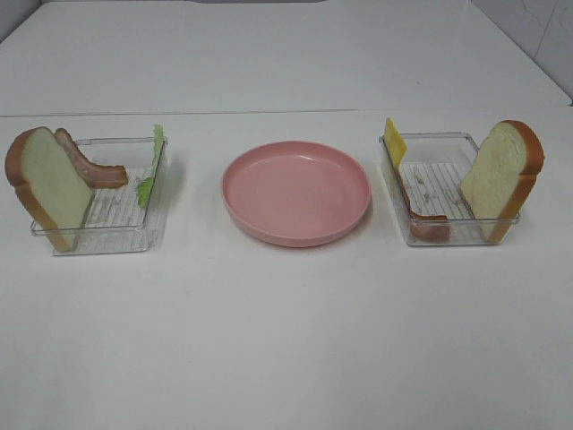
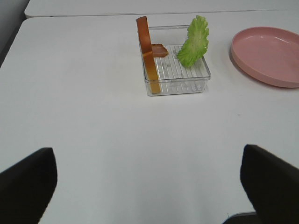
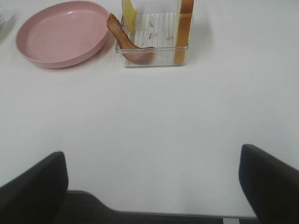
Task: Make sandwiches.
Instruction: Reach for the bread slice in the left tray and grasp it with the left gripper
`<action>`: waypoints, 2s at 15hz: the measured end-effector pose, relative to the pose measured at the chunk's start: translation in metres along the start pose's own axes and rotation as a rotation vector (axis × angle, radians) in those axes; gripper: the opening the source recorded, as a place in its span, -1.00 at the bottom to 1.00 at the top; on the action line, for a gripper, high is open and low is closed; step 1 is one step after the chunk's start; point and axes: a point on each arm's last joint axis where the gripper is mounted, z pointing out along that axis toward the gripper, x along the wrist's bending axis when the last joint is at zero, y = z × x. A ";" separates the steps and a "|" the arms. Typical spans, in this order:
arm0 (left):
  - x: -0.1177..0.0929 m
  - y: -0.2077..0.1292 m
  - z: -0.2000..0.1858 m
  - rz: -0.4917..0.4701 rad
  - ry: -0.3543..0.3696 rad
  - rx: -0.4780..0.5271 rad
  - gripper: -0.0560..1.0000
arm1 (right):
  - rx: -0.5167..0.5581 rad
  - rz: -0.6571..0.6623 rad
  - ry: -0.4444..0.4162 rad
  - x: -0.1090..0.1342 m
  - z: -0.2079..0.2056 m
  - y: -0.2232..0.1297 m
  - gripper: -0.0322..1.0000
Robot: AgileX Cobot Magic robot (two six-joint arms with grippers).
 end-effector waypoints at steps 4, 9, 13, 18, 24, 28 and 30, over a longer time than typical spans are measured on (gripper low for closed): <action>0.000 0.000 0.000 0.000 0.000 0.000 0.98 | 0.000 0.000 0.000 0.000 0.000 0.000 0.93; 0.000 0.000 0.000 -0.001 0.000 0.000 0.98 | 0.000 0.000 0.000 0.000 0.000 0.000 0.93; 0.000 0.002 0.002 0.000 0.003 0.025 0.98 | 0.000 0.000 0.000 0.000 0.000 0.000 0.93; 0.008 0.082 0.057 -0.001 0.020 0.474 0.98 | 0.000 0.000 0.000 0.000 0.000 0.000 0.93; 0.022 0.183 0.216 -0.003 0.040 0.738 0.98 | 0.000 0.000 0.000 0.000 0.000 0.000 0.93; 0.028 0.176 0.282 0.018 0.056 0.855 0.98 | 0.000 0.000 0.000 0.000 0.000 0.000 0.93; 0.025 0.174 0.311 0.041 0.053 0.887 0.98 | 0.000 0.000 0.000 0.000 0.000 0.000 0.93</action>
